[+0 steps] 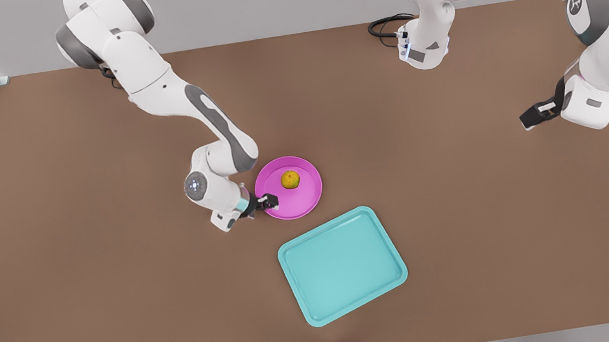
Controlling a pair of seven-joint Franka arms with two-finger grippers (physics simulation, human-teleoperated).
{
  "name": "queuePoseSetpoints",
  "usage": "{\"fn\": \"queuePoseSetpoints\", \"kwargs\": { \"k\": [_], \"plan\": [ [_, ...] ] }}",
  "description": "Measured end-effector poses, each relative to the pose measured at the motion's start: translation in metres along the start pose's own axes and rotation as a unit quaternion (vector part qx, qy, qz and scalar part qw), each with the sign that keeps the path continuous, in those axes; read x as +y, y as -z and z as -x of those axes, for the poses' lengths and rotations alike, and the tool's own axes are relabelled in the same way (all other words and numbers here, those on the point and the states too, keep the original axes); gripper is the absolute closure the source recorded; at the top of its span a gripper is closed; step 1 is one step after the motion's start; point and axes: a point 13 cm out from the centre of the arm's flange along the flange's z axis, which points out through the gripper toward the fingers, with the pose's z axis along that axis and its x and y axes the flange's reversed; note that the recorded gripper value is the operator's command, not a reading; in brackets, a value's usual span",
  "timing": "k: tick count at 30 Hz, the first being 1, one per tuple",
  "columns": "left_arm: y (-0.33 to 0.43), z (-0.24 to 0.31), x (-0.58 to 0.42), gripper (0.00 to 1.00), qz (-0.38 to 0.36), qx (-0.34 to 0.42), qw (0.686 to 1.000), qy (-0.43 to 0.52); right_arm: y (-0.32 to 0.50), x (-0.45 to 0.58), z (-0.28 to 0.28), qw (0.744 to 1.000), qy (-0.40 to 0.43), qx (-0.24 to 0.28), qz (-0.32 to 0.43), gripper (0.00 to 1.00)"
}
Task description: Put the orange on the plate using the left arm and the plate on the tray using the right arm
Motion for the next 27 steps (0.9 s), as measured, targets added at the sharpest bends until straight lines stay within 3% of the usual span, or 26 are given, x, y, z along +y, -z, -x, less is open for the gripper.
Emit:
{"fn": "queuePoseSetpoints", "kwargs": {
  "k": [14, 15, 17, 20, 22, 27],
  "plan": [
    [-0.002, -0.003, 0.001, 0.00, 0.003, 0.006, 0.998, -0.063, -0.035, 0.010, -0.023, 1.000, 0.013, 0.015, 0.002, 0.00],
    [-0.001, -0.003, 0.001, 0.00, 0.003, 0.006, 0.998, -0.066, -0.036, 0.010, -0.023, 1.000, 0.013, 0.016, 0.002, 0.03],
    [-0.001, -0.003, 0.002, 0.00, 0.003, 0.006, 0.997, -0.072, -0.036, 0.011, -0.023, 1.000, 0.014, 0.015, 0.005, 0.50],
    [0.000, -0.004, 0.002, 0.00, 0.004, 0.005, 0.997, -0.078, -0.034, 0.013, -0.021, 1.000, 0.022, 0.016, 0.014, 0.71],
    [0.001, -0.004, 0.002, 0.00, 0.004, 0.005, 0.997, -0.082, -0.033, 0.012, -0.020, 0.999, 0.029, 0.018, 0.018, 0.79],
    [-0.001, -0.005, 0.002, 0.00, 0.004, 0.007, 0.996, -0.091, -0.026, 0.006, -0.016, 0.998, 0.049, 0.027, 0.019, 0.79]
  ]
}}
